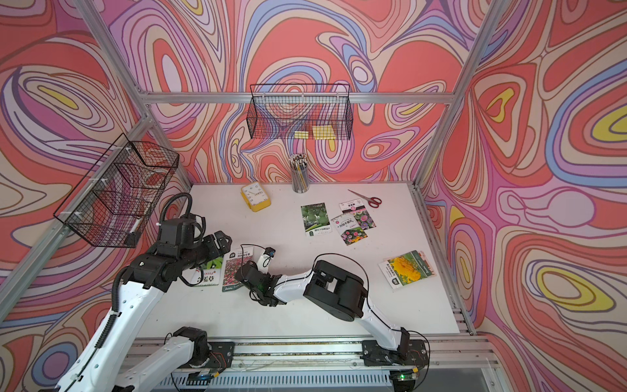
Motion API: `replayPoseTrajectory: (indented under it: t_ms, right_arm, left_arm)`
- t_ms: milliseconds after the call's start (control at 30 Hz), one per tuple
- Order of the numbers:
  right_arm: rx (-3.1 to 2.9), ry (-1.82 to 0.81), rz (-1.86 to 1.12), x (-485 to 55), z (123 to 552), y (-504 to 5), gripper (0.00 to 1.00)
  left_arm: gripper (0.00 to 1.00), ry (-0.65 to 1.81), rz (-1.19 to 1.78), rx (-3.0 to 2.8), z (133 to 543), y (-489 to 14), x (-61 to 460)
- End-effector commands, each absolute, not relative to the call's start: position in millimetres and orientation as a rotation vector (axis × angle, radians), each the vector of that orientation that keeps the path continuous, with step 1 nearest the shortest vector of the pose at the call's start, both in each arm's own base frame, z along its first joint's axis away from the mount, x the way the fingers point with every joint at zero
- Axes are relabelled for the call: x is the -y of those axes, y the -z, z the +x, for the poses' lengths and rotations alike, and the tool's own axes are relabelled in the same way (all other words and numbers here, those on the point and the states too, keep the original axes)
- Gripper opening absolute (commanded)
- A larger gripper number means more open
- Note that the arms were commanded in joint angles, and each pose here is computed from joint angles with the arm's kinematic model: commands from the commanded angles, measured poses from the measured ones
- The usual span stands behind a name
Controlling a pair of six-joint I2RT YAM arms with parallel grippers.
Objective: Arrange the seed packets in a row
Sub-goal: Place the seed packet at the center of the board.
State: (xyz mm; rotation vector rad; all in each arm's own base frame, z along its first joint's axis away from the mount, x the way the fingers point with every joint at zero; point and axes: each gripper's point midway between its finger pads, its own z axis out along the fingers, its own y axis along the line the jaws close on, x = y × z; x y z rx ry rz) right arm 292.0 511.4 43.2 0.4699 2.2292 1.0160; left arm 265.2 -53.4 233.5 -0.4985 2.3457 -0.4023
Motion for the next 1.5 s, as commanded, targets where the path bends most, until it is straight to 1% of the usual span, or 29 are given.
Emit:
replayPoseTrajectory:
  t_ms: [0,467,800,833,1000,1033,1100,1133,1167,1200,1367,1467]
  right_arm:
    - [-2.216,-1.023,0.510,-515,292,-37,0.00]
    - [-2.216,-0.995,0.520,-517,296,-29,0.00]
    - [-2.224,-1.023,0.521,-519,298,-23,0.00]
    - [-2.224,-1.021,0.521,-518,298,-22,0.01]
    - [-2.231,-1.022,0.515,-516,297,-24,0.22]
    - [-2.233,-1.018,0.511,-515,297,-25,0.27]
    - [-2.244,-1.000,0.504,-511,297,-26,0.43]
    - [-2.251,-0.997,0.496,-511,297,-26,0.47]
    - [-2.260,-0.991,0.495,-509,296,-26,0.55]
    - [-2.275,-0.977,0.498,-507,295,-25,0.60]
    - [-2.334,-0.849,0.506,-481,288,-28,0.79]
    - [-2.362,-0.731,0.485,-456,286,-37,0.86]
  left_arm:
    - [0.90,0.363,-0.538,-2.376,255,-225,47]
    - [0.90,0.352,-0.534,-2.372,247,-226,44]
    - [0.90,0.357,-0.538,-2.378,243,-223,44]
    - [0.90,0.360,-0.538,-2.378,243,-223,45]
    - [0.90,0.373,-0.538,-2.378,244,-223,46]
    - [0.90,0.375,-0.540,-2.378,244,-223,46]
    - [0.90,0.379,-0.539,-2.381,243,-222,47]
    - [0.90,0.379,-0.540,-2.380,243,-222,47]
    - [0.90,0.383,-0.539,-2.381,242,-222,47]
    - [0.90,0.381,-0.539,-2.381,242,-221,47]
    - [0.90,0.399,-0.523,-2.385,241,-220,50]
    - [0.91,0.429,-0.497,-2.399,243,-216,56]
